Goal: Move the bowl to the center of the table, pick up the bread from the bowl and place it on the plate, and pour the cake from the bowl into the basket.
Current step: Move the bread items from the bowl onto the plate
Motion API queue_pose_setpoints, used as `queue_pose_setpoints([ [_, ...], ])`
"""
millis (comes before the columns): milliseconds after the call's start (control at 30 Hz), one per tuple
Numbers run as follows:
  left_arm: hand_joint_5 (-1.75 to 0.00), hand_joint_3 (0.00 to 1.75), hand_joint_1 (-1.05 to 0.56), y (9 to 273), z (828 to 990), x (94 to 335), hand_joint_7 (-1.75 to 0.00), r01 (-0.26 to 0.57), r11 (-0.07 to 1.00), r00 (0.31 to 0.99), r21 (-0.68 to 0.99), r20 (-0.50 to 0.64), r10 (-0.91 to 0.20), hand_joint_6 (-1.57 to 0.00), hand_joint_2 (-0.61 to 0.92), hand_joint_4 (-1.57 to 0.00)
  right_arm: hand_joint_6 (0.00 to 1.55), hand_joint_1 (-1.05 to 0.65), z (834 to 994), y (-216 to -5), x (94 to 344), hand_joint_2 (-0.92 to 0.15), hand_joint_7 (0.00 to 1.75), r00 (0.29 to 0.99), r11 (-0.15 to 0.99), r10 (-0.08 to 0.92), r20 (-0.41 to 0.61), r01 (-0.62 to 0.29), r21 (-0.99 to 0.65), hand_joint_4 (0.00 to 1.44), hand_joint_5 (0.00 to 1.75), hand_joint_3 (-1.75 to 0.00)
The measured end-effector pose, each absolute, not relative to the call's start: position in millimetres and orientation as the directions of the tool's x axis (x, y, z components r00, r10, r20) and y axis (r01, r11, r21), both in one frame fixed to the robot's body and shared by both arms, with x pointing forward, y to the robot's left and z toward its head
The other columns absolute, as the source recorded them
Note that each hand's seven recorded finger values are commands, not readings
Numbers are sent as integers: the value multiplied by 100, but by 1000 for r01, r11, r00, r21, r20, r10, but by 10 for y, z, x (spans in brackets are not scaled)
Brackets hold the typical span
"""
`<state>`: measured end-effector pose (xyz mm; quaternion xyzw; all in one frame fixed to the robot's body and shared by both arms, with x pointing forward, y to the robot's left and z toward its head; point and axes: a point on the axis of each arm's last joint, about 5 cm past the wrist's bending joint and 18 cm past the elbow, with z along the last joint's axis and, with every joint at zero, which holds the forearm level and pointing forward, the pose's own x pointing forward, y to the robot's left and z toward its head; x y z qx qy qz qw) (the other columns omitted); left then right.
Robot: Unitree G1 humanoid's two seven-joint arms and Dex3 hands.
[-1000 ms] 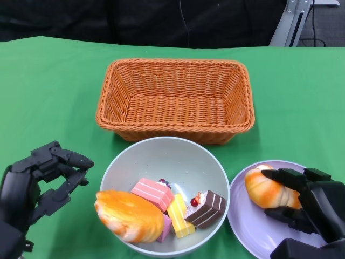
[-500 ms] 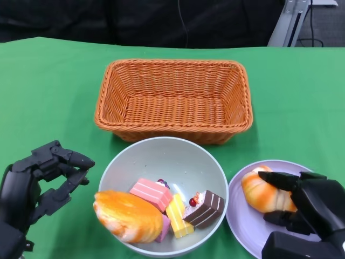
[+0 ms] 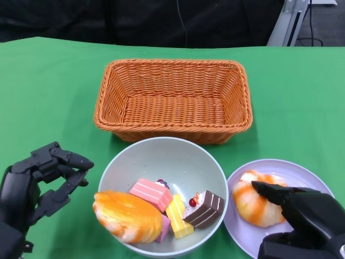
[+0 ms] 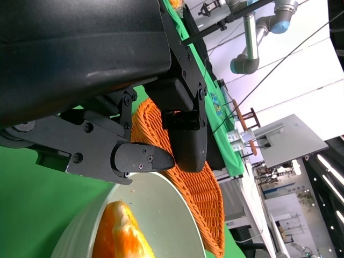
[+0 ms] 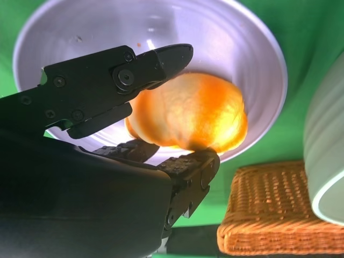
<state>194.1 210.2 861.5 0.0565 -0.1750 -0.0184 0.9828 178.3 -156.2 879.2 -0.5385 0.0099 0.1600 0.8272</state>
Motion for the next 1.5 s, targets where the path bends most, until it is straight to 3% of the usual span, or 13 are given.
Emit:
queue_pose_setpoints([
  [233, -133, 31, -14, 2103, 8615, 1941, -96, 16, 993, 938, 117, 342, -56, -83, 92, -74, 25, -64, 8858, -1575, 1752, -92, 0, 942, 365, 257, -216, -301, -881, 26, 0, -4],
  [767, -134, 31, -14, 2105, 8617, 1942, -96, 15, 993, 938, 116, 343, -54, -82, 92, -73, 25, -62, 9056, -1609, 1696, -92, 0, 962, 398, 206, -180, -250, -883, 22, 0, -7],
  [967, -134, 31, -14, 2109, 8614, 1944, -96, 12, 994, 938, 110, 343, -49, -82, 92, -73, 29, -61, 9289, -1602, 1603, -92, 2, 971, 473, 225, -79, -180, -863, 30, 4, -4],
  [1200, -133, 31, -13, 2112, 8579, 1941, -95, 12, 994, 945, 106, 324, -46, -82, 92, -73, 47, -60, 9597, -1473, 1472, -92, 6, 950, 627, 298, 92, -122, -770, 59, 15, -3],
  [1500, -132, 30, -14, 2106, 8576, 1941, -95, 15, 994, 942, 112, 331, -52, -83, 92, -74, 57, -61, 9738, -1339, 1424, -92, 6, 920, 737, 343, 191, -137, -662, 70, 17, -2],
])
